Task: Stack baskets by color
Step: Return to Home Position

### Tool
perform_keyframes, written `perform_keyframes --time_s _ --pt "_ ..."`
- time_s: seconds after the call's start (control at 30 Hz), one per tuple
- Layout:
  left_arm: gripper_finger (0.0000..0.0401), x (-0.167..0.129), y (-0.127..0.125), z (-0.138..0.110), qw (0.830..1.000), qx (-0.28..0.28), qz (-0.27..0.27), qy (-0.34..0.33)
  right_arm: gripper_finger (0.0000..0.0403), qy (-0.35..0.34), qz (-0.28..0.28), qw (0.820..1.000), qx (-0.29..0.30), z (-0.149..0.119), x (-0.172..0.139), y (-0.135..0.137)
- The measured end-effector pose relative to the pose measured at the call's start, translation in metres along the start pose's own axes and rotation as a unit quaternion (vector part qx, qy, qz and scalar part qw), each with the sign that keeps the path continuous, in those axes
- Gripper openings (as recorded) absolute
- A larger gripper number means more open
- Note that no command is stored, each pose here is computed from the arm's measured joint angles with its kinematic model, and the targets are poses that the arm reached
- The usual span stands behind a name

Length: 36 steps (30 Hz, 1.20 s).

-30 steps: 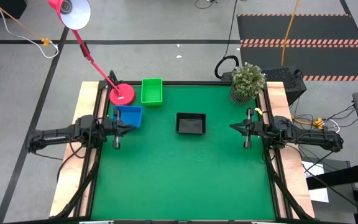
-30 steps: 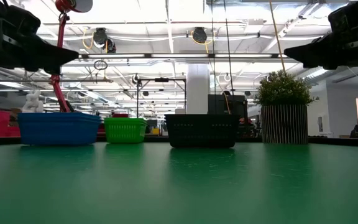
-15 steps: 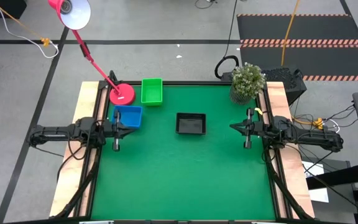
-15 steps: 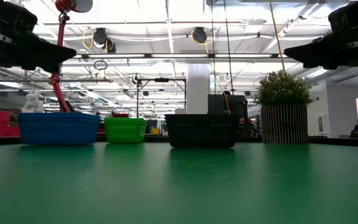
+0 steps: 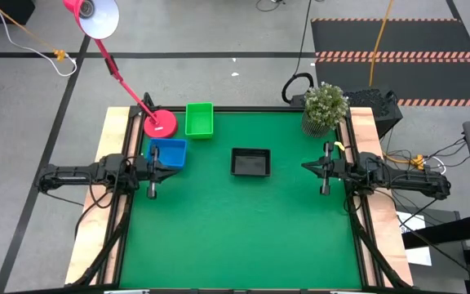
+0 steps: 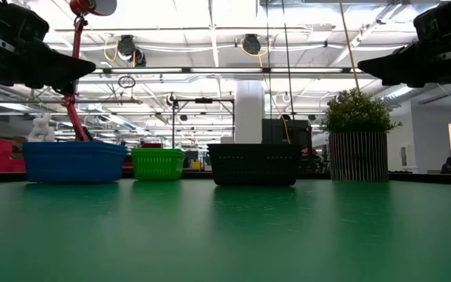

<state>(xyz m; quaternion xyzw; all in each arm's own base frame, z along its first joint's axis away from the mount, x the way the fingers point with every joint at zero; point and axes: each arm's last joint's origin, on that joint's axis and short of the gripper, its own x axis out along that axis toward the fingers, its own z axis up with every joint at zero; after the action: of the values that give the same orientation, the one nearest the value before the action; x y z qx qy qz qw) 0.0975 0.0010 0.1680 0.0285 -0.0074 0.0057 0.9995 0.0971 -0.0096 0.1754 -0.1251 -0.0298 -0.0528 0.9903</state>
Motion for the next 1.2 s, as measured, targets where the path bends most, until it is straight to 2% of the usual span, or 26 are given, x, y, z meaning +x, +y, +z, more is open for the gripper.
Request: perform_keyframes --time_s 1.2 --pt "0.0017 0.0000 0.0000 -0.0002 1.000 -0.001 0.001 0.000 0.0000 0.000 0.000 1.000 0.000 0.0000 0.0000 0.0000"
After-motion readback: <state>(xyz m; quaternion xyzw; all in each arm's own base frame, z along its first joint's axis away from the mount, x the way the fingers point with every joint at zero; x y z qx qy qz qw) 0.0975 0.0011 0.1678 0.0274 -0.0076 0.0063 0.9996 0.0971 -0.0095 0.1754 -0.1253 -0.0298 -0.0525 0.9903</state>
